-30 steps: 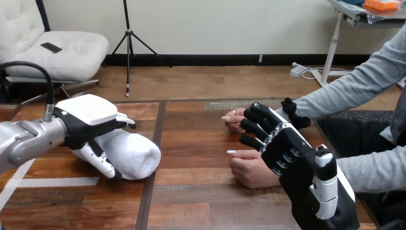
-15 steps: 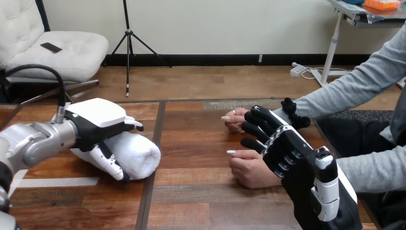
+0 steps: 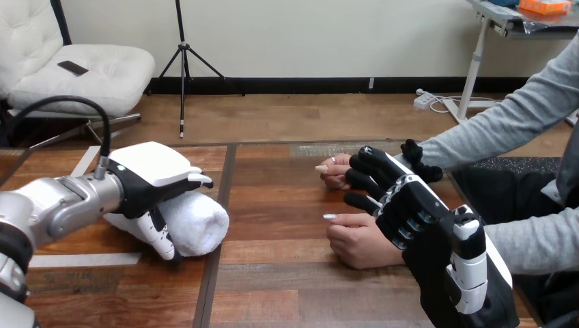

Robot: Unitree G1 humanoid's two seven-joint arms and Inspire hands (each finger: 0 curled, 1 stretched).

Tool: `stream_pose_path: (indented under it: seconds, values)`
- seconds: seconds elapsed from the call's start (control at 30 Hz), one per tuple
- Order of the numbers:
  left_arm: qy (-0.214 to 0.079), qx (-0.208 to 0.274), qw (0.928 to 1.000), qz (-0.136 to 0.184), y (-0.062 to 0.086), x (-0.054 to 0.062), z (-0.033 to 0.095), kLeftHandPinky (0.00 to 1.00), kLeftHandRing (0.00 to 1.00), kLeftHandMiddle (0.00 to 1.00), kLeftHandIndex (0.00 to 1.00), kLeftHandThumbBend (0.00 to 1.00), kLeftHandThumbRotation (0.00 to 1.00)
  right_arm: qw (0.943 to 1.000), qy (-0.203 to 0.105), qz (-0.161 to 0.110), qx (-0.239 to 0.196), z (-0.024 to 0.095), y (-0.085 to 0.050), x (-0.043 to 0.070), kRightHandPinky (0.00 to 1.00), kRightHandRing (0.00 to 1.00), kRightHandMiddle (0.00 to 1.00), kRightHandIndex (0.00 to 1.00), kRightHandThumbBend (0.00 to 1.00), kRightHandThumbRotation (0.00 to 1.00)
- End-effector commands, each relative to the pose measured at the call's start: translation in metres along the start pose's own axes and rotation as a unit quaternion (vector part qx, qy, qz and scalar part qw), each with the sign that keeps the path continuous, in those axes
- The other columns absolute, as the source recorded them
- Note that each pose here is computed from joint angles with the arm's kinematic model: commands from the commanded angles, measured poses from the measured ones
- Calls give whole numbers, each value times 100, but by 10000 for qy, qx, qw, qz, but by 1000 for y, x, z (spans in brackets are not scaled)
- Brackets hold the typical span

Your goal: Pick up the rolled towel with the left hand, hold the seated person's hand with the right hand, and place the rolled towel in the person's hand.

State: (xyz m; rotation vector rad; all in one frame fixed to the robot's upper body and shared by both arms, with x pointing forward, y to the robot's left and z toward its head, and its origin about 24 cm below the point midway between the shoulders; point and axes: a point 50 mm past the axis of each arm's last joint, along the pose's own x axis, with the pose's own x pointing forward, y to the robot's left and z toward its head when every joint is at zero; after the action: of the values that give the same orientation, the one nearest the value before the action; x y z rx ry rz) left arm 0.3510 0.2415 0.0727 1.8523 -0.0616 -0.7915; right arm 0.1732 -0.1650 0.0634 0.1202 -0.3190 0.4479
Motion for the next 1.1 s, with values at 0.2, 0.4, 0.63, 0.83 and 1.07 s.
stream_pose_path:
  seconds: [0.2, 0.4, 0.63, 0.83, 1.07]
  values:
    - [-6, 904, 9947, 499, 37, 5, -4, 90, 97, 98, 95, 100, 34, 9992, -394, 66, -90, 16, 0, 9, 88, 92, 91, 89, 80, 100]
    - [-48, 1140, 9924, 462, 37, 7, -3, 90, 97, 97, 94, 100, 28, 9991, -392, 66, -120, 16, 0, 9, 87, 91, 91, 89, 80, 100]
    - [-112, 1352, 9900, 379, 37, 8, -2, 88, 96, 96, 92, 100, 16, 9991, -407, 74, -89, 17, 1, 10, 87, 91, 91, 89, 80, 100]
    - [-104, 1414, 9893, 331, 37, 8, -2, 85, 93, 94, 89, 100, 8, 9990, -430, 79, -55, 17, 1, 9, 86, 91, 91, 89, 79, 100]
    - [-96, 1353, 9903, 304, 37, 9, -3, 82, 90, 90, 85, 100, 3, 9990, -429, 90, -49, 17, 1, 9, 86, 91, 91, 89, 79, 100]
